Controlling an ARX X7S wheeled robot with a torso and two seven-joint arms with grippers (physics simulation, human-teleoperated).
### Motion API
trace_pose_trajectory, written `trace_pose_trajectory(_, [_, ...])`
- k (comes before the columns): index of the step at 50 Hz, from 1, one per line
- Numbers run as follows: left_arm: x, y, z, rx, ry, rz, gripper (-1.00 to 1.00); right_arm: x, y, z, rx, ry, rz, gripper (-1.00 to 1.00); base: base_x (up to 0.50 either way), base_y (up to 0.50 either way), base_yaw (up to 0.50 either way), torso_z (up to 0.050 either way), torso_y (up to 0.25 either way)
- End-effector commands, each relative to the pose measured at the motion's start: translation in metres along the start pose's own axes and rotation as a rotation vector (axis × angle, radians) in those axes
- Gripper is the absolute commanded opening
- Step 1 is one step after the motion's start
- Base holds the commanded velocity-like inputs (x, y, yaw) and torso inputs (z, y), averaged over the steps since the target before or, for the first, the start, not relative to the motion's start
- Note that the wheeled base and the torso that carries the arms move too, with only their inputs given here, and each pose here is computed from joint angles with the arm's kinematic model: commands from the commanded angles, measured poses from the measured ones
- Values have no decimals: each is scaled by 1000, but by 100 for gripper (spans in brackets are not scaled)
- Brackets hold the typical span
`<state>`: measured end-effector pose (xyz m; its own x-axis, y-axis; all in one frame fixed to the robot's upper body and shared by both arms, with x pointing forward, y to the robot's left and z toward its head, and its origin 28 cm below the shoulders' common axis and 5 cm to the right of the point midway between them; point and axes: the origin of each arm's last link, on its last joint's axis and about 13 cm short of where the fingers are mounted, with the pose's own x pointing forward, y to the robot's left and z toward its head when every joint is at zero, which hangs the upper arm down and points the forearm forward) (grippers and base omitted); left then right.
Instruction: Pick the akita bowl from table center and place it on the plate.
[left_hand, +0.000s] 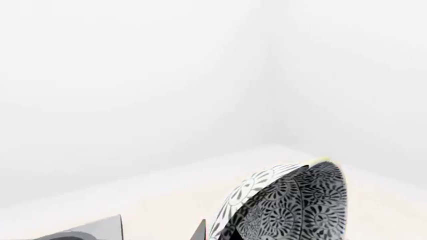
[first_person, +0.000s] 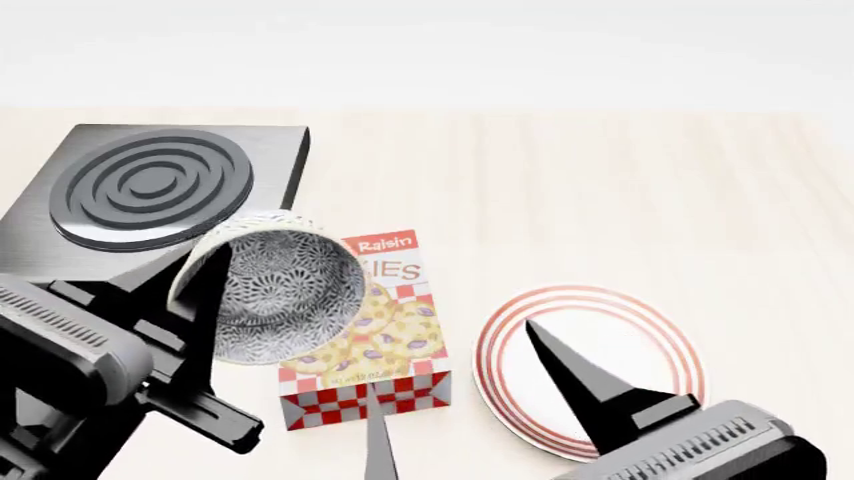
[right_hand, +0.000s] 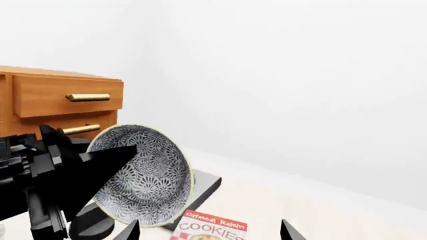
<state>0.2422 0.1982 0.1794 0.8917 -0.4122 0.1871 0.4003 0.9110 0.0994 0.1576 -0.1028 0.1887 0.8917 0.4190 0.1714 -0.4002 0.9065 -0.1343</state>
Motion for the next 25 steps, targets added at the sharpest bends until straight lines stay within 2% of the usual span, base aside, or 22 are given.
trace_pose_trajectory(1, [6, 6, 8, 13, -12, -117, -100, -2, -5, 12, -82, -33, -13, 100, 0, 0, 0, 0, 0])
trace_pose_trajectory(4, [6, 6, 9, 22, -7, -132, -100, 0, -4, 14, -87, -37, -2, 100, 0, 0, 0, 0, 0])
trace_pose_trajectory(7, [6, 6, 6, -2, -8, -139, -100, 2, -4, 16, -92, -41, 10, 100, 0, 0, 0, 0, 0])
trace_pose_trajectory(8, [6, 5, 6, -1, -8, -145, -100, 2, -4, 16, -72, -48, 11, 100, 0, 0, 0, 0, 0])
trace_pose_trajectory(10, [6, 5, 7, 3, -12, -155, -100, 3, -3, 14, -109, -46, 21, 100, 0, 0, 0, 0, 0])
trace_pose_trajectory(13, [6, 4, 10, 5, -22, -165, -100, 4, -3, 13, -110, -42, 34, 100, 0, 0, 0, 0, 0])
trace_pose_trajectory(25, [2, -2, 14, 6, -45, -204, -100, 9, -7, 10, -117, -57, 16, 100, 0, 0, 0, 0, 1])
